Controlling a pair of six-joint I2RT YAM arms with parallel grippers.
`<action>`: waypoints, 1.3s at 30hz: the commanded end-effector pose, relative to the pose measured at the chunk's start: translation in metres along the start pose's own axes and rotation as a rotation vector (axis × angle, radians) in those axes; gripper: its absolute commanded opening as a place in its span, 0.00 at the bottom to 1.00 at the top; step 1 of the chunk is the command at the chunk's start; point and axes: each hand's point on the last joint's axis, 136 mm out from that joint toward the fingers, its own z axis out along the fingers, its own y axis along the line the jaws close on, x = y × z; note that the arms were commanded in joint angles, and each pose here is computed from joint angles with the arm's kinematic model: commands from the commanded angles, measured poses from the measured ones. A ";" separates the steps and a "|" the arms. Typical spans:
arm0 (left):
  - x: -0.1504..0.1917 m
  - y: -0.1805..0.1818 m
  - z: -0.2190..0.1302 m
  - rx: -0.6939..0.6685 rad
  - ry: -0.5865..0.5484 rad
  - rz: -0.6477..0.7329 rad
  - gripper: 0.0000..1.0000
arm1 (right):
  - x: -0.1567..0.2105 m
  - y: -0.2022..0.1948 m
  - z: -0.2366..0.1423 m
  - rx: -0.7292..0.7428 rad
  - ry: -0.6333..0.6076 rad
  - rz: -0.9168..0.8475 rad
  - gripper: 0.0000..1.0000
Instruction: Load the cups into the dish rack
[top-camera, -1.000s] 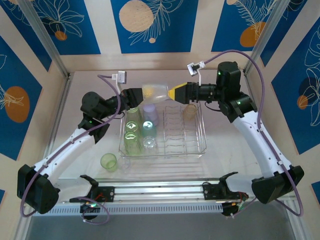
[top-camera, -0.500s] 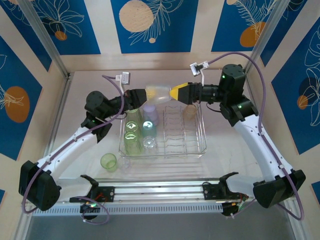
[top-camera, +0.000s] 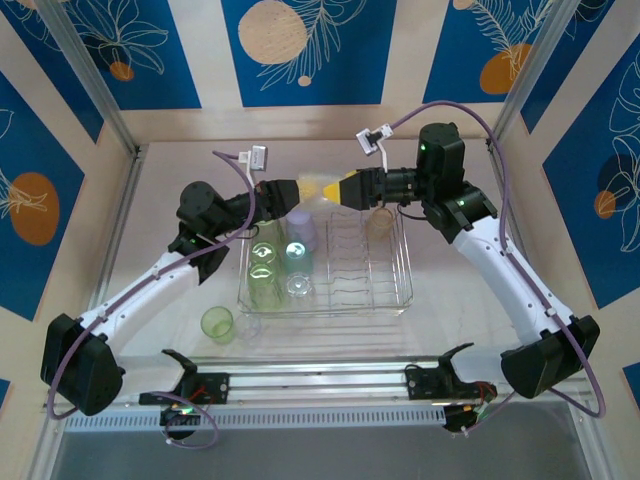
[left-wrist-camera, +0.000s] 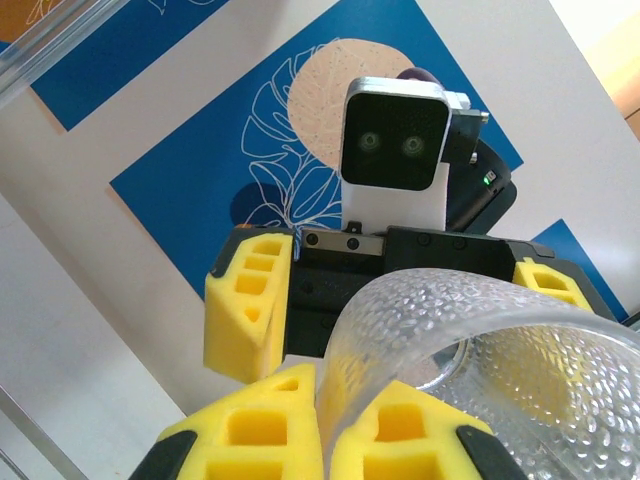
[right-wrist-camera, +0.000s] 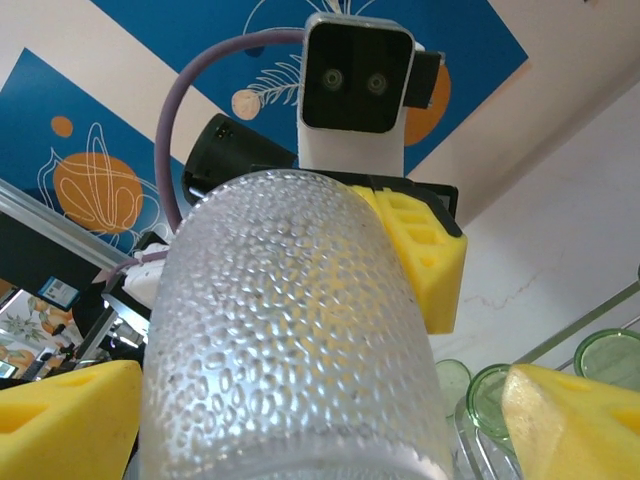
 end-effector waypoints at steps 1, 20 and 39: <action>0.002 -0.010 0.002 0.046 0.008 0.029 0.00 | -0.004 0.011 -0.002 -0.023 0.005 -0.030 0.89; 0.003 0.000 0.005 0.034 0.003 0.021 0.00 | 0.001 0.004 0.002 -0.012 0.029 0.018 0.63; 0.023 0.060 -0.006 -0.234 0.057 0.023 0.66 | -0.001 -0.014 -0.034 0.148 -0.010 0.085 0.00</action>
